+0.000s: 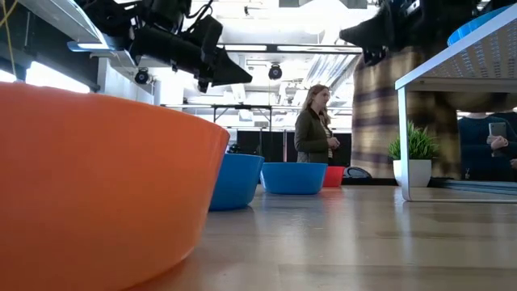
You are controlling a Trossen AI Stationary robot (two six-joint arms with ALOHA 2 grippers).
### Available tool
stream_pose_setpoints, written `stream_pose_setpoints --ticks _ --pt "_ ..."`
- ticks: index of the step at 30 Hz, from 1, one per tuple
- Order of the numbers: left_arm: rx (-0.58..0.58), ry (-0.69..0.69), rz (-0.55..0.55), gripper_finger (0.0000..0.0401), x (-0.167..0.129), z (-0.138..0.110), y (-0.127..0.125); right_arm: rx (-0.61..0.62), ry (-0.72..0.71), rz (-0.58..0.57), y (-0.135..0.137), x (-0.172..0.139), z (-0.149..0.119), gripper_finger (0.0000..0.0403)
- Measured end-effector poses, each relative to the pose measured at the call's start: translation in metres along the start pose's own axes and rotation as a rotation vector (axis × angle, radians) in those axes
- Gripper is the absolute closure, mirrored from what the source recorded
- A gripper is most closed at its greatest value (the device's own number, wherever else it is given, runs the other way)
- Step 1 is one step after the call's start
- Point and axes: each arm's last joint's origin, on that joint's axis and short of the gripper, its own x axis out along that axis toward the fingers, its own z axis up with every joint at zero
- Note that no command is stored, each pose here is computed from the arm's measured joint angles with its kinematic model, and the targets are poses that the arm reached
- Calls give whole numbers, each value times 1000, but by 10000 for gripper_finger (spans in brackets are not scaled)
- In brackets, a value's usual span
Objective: Pick & Place Mini bowls
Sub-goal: Stack the orange bowl on top of the other orange bowl on the shelf
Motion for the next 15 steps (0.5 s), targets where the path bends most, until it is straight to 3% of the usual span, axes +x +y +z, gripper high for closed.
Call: stream_pose_setpoints --ticks 5,15 --pt "-2 45 43 390 -11 4 0 7 -28 -38 -6 -4 -10 403" --pt "-38 296 127 390 -41 5 0 -22 -20 -49 -7 -4 -12 403"
